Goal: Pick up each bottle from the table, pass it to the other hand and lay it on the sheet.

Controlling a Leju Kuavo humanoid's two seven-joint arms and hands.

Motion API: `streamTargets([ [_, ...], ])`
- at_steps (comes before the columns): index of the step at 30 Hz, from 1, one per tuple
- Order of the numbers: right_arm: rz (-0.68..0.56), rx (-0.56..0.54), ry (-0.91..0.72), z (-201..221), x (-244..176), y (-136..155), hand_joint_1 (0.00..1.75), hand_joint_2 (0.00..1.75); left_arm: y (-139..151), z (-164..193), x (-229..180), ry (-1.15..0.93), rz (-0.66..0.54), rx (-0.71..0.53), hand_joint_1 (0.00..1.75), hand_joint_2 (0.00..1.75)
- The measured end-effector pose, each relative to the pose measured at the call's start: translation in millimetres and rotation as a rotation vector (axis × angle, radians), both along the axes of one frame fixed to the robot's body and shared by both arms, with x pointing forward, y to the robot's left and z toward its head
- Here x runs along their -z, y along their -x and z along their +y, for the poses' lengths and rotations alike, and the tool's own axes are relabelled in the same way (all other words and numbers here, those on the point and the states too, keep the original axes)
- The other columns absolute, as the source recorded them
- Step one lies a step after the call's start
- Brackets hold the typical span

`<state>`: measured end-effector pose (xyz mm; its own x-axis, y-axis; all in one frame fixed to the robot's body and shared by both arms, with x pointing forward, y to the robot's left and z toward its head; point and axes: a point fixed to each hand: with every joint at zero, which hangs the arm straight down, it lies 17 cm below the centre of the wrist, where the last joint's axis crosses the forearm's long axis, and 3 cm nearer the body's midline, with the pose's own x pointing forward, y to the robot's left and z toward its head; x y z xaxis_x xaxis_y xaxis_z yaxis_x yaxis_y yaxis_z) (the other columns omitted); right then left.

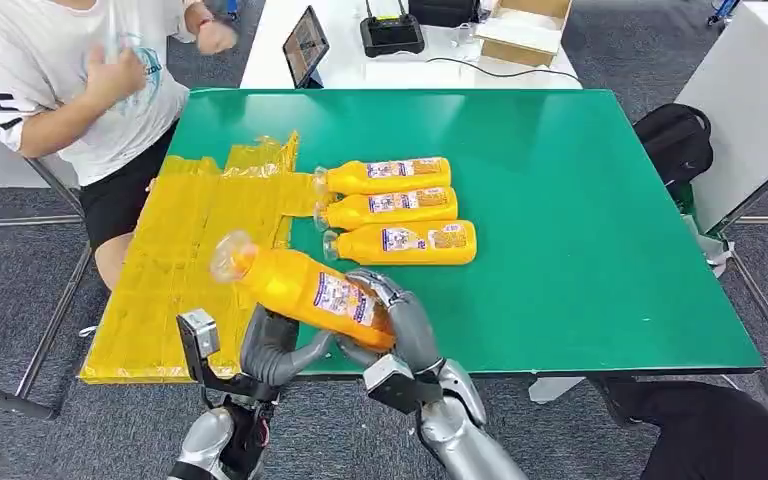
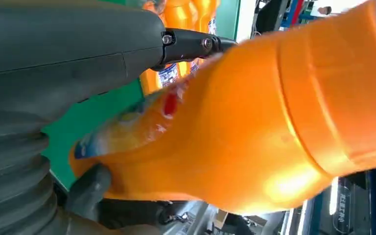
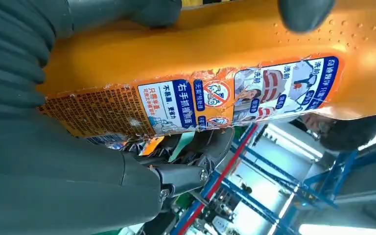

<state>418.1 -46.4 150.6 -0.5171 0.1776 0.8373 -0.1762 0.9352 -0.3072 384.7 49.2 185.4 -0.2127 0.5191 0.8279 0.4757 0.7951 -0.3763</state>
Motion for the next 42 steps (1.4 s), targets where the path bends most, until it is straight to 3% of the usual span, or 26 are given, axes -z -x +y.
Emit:
streamTargets([
  [6, 0.009, -0.009, 0.007, 4.3, 3.9, 0.5, 1.75, 1.75, -0.2, -0.3, 0.8, -0.001, 0.003, 0.001, 0.00, 1.75],
  [20, 0.087, -0.119, 0.032, 57.4, 31.9, 23.4, 1.75, 1.75, -6.3, 1.6, 14.4, 0.003, 0.057, -0.006, 0.00, 1.75],
  [39, 0.143, -0.159, 0.065, 71.3, 55.0, 30.9, 1.75, 1.75, -6.2, 6.3, 30.3, 0.036, 0.119, -0.009, 0.00, 1.75],
  [40, 0.144, -0.162, 0.067, 72.4, 55.5, 31.1, 1.75, 1.75, -6.4, 7.0, 29.9, 0.044, 0.120, -0.009, 0.35, 1.75],
  [41, 0.144, -0.165, 0.070, 73.1, 55.6, 30.8, 1.75, 1.75, -6.3, 7.5, 29.9, 0.051, 0.123, -0.009, 1.45, 1.75],
  [42, 0.147, -0.171, 0.073, 74.7, 56.7, 31.7, 1.75, 1.75, -6.2, 8.7, 29.6, 0.066, 0.127, -0.006, 1.75, 1.75],
])
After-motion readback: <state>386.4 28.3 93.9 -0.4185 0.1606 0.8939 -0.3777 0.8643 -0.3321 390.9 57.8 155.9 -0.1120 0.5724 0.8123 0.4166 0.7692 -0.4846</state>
